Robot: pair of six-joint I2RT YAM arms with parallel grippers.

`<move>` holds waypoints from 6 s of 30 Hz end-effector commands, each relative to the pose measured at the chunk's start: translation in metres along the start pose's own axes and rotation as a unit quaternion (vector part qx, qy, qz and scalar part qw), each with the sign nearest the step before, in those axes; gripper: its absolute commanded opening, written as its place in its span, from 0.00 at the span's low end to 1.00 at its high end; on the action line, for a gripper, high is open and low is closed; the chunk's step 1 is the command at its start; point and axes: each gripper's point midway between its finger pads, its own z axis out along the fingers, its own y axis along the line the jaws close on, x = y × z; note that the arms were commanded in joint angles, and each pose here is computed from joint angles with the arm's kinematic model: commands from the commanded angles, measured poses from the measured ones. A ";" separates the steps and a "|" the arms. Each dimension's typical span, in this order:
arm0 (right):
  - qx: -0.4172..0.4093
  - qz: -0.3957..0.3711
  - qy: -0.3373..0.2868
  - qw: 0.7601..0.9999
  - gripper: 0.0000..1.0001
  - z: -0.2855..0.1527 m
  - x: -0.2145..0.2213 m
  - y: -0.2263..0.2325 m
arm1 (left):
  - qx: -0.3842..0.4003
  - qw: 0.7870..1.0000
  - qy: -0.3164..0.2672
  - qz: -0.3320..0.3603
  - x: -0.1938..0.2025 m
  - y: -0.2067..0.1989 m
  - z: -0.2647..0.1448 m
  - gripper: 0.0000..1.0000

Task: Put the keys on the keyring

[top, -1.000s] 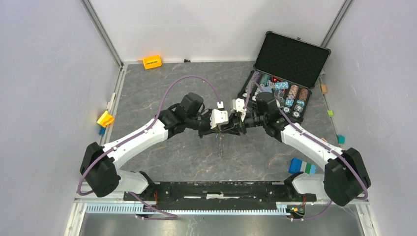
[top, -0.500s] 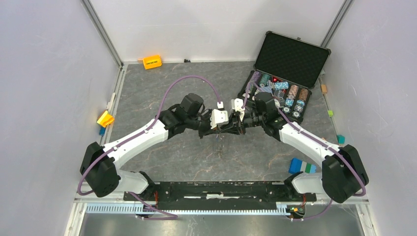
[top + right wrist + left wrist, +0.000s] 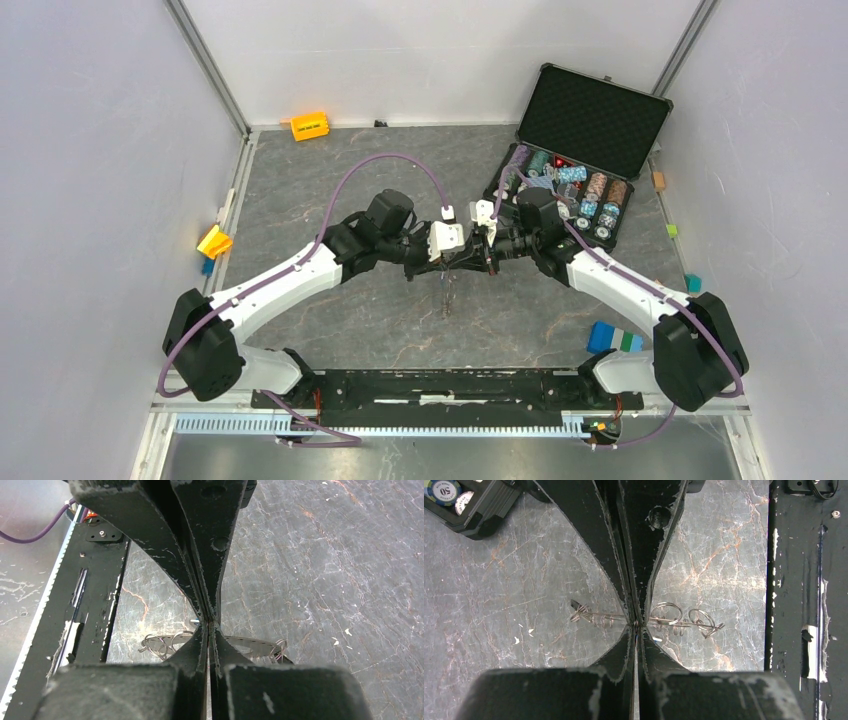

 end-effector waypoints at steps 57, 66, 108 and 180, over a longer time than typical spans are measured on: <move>0.020 -0.070 -0.067 0.995 0.00 -0.021 -0.058 0.005 | 0.095 0.989 -0.116 0.013 -0.021 0.001 0.002 0.02; 0.027 -0.070 -0.066 0.995 0.00 -0.021 -0.054 0.004 | 0.095 0.988 -0.118 -0.004 -0.023 0.002 0.005 0.17; 0.012 -0.052 -0.077 0.996 0.00 -0.021 -0.049 0.007 | 0.118 0.980 -0.155 0.039 -0.043 -0.004 -0.014 0.12; -0.049 0.029 -0.057 0.997 0.15 0.009 -0.030 0.001 | -0.039 0.999 0.008 -0.007 -0.037 0.004 -0.029 0.02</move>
